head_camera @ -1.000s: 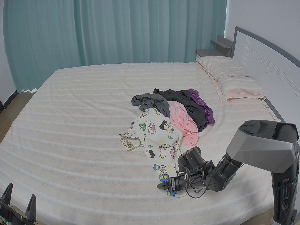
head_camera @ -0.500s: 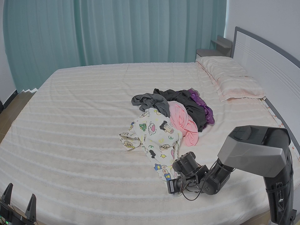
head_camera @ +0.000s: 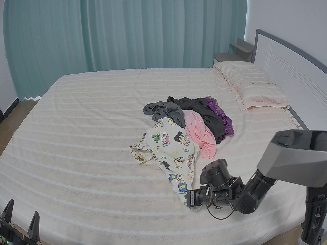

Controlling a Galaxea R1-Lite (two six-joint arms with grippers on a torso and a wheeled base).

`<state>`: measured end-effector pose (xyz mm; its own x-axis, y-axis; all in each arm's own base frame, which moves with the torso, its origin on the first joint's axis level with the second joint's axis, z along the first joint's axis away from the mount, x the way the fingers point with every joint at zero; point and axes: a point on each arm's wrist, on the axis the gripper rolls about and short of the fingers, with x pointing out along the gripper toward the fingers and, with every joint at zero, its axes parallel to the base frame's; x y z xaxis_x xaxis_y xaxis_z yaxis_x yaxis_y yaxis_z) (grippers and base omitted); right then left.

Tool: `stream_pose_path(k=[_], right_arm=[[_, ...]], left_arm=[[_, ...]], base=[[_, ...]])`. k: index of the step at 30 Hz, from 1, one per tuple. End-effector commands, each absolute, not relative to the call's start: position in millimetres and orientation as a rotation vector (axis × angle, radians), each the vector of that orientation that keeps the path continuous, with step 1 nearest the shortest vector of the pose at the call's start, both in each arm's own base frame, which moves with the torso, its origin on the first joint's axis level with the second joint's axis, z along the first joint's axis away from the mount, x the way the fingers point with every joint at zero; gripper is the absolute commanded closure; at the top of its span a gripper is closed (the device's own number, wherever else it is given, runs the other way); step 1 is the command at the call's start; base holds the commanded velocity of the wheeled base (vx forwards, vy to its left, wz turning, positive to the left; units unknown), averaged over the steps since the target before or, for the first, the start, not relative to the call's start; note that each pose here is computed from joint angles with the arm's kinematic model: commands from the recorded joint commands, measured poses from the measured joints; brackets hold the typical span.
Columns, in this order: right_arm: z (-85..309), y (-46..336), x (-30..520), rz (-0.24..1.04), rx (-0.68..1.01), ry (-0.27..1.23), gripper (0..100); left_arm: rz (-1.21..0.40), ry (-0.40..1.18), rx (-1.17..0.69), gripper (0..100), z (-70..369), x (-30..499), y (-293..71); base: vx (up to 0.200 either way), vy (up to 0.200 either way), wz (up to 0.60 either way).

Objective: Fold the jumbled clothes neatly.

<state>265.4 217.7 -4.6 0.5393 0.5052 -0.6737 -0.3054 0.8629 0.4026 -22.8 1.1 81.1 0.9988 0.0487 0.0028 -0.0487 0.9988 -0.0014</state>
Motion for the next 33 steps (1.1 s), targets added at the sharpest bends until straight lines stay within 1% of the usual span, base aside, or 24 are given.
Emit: stream_pose_path(k=[1,5,6,7,10,13,16,24,28,30,32,33], right_arm=[[48.1,190.4,224.5,0.583,0.346,0.709,100],[63.9,177.2,199.4,0.634,0.373,0.619,100],[74.3,171.9,185.0,0.665,0.389,0.562,100],[78.4,170.1,178.8,0.679,0.393,0.538,100],[87.6,167.8,161.2,0.717,0.400,0.486,100],[94.9,166.3,154.3,0.725,0.410,0.444,100],[113.5,164.5,140.9,0.774,0.440,0.369,100],[122.7,160.0,136.6,0.789,0.464,0.332,100],[134.8,154.1,129.8,0.829,0.491,0.288,100],[136.5,151.9,126.9,0.864,0.493,0.290,100],[136.5,151.9,126.9,0.864,0.493,0.290,100],[135.7,150.9,126.2,0.882,0.492,0.299,100]], left_arm=[[0.049,-0.003,-0.002,0,75.8,-22.8,1.1],[0.049,-0.003,-0.002,0,75.8,-22.8,1.1],[0.049,-0.003,-0.002,0,75.8,-22.8,1.1],[0.049,-0.003,-0.002,0,75.8,-22.8,1.1],[0.049,-0.003,-0.002,0,75.8,-22.8,1.1],[0.049,-0.003,-0.002,0,75.8,-22.8,1.1],[0.049,-0.003,-0.002,0,75.8,-22.8,1.1],[0.043,-0.005,0.000,0,76.0,-22.8,1.0],[0.025,0.001,-0.012,0,76.1,-22.3,0.6],[0.018,0.008,-0.009,0,76.4,-21.8,0.5],[0.018,0.008,-0.009,0,76.4,-21.8,0.5],[0.007,0.008,0.049,0,76.6,-21.6,0.4]], base=[[0.000,0.000,0.00],[0.000,0.000,0.00],[0.000,0.000,0.00],[0.000,0.000,0.00],[0.000,0.000,0.00],[0.000,0.000,0.00],[0.000,0.000,0.00],[0.000,0.000,0.00],[0.000,0.000,0.00],[0.000,0.000,0.00],[0.000,0.000,0.00],[0.000,0.000,0.00]])
